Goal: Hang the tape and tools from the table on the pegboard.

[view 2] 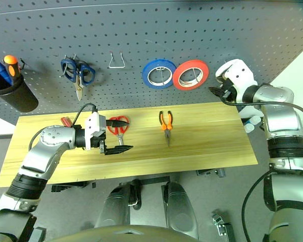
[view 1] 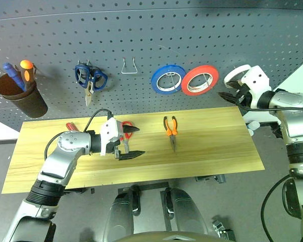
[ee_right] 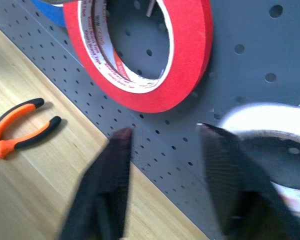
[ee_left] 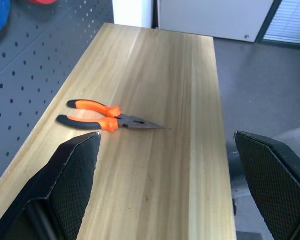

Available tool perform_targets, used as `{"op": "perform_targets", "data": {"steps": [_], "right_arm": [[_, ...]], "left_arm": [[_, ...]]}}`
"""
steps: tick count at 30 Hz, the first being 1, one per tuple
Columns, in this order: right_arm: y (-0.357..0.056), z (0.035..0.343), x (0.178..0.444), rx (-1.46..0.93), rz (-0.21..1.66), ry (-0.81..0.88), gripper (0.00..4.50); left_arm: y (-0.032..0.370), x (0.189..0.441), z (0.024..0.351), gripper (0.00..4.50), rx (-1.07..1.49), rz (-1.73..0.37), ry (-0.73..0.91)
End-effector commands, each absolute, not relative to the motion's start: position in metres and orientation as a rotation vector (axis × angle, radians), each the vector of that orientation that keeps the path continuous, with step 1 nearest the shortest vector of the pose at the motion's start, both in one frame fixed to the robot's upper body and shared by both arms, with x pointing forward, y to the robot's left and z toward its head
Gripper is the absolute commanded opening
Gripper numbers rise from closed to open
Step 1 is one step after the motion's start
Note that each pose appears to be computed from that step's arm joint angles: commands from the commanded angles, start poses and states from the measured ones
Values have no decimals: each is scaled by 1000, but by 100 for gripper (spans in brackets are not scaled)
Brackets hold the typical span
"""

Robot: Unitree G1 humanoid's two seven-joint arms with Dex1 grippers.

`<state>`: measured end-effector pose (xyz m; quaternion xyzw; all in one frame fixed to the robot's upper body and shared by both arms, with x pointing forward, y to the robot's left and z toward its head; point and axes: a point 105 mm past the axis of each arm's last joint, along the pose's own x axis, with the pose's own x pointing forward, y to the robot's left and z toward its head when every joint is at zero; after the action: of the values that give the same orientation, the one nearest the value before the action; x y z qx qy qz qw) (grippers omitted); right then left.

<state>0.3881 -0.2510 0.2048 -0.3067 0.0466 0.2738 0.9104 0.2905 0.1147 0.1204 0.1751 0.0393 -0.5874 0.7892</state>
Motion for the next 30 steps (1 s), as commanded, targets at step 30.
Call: {"op": "perform_targets", "data": {"steps": [30], "right_arm": [[-145, 109, 361, -190, 786, 585, 449]], "left_arm": [[195, 261, 129, 450, 312, -951, 175]]}}
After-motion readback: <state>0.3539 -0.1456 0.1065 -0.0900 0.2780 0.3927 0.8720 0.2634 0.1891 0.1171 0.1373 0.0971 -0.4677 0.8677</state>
